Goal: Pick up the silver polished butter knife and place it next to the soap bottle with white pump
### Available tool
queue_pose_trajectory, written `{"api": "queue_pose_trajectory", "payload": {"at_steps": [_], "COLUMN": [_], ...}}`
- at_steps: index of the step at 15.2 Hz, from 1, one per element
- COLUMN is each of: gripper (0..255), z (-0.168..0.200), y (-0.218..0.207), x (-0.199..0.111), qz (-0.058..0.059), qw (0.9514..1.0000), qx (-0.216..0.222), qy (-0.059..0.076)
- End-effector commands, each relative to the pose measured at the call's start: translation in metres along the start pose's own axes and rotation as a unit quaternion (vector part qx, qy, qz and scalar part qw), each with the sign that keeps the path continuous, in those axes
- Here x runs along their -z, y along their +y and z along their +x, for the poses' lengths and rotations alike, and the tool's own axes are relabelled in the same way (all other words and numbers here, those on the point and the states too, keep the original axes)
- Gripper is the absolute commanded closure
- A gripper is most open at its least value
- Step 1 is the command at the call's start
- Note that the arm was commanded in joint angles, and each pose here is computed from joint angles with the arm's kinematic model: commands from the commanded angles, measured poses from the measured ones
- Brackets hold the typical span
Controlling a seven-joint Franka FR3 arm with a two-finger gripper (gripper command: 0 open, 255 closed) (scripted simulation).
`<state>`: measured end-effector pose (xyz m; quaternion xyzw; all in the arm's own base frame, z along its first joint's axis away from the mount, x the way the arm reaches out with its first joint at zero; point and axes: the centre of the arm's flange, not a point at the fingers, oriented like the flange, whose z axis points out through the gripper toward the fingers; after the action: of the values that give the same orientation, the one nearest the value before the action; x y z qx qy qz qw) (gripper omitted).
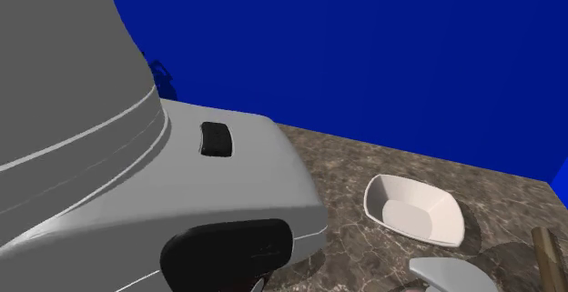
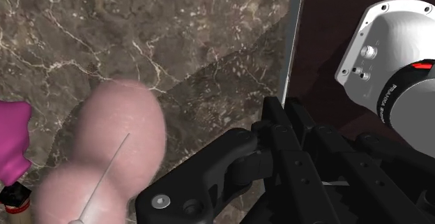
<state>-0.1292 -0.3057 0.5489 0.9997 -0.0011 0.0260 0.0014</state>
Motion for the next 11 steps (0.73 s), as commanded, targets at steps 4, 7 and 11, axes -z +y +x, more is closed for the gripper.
{"api": "queue_pose_trajectory", "payload": {"at_steps": [4, 7, 11], "gripper": [255, 255, 255], "z": [-0.001, -0.002, -0.003], "y": [0.0, 0.0, 0.0], "x": [-0.027, -0.043, -0.064], "qz": [0.0, 0.0, 0.0], "qw": [1.0, 1.0, 1.0], "qx": [0.0, 0.0, 0.0], "qy": [0.0, 0.0, 0.0]}}
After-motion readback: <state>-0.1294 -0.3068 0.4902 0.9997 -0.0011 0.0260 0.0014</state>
